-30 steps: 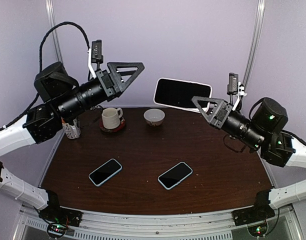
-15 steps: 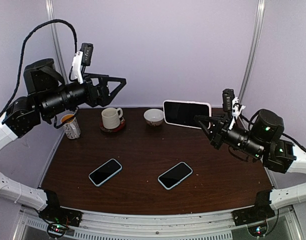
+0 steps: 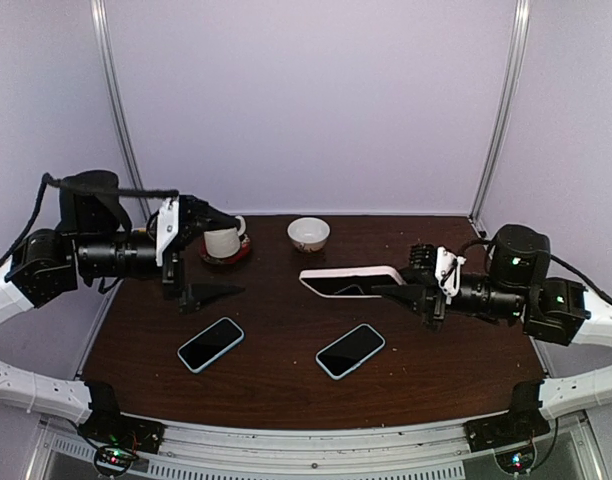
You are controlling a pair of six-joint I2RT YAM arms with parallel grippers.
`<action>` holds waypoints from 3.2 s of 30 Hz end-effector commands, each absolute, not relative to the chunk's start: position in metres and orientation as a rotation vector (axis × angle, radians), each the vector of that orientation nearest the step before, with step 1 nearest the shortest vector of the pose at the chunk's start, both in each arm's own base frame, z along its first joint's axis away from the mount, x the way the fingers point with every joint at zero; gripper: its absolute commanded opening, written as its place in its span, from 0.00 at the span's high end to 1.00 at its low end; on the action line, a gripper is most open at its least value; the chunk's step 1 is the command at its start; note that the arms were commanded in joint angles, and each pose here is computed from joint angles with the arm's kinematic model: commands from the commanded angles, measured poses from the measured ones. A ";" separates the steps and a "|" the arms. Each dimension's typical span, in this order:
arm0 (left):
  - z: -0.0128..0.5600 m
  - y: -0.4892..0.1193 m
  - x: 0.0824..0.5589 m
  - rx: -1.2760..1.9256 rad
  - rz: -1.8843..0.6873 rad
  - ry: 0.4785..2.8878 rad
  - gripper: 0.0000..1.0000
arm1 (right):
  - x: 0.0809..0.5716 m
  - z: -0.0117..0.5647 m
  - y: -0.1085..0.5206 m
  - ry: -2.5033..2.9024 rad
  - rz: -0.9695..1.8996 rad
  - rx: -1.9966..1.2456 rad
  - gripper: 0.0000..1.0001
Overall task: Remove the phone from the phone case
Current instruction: Remove the top left corner of the phone from the phone case.
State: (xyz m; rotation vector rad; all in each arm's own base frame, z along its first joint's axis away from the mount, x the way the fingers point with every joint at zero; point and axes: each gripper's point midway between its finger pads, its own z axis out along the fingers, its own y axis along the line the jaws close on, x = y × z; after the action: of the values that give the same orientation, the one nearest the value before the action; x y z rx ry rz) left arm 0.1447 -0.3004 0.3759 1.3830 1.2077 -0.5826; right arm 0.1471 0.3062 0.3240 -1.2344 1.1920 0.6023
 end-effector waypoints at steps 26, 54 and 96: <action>0.284 -0.360 0.094 1.741 -0.856 0.800 0.36 | 0.099 0.320 0.327 0.759 0.582 -1.662 1.00; 0.271 -0.383 0.077 1.846 -0.950 0.740 0.87 | 0.095 0.323 0.323 0.733 0.579 -1.664 1.00; 0.240 -0.378 0.078 2.229 -0.929 0.702 1.00 | 0.066 0.267 0.316 0.672 0.475 -2.008 1.00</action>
State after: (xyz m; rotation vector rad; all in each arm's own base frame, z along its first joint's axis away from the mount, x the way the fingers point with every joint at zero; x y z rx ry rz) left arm 0.0822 -0.3794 0.2300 2.2230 0.7673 -0.9005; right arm 0.0758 0.3195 0.2691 -1.9548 0.6920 0.4568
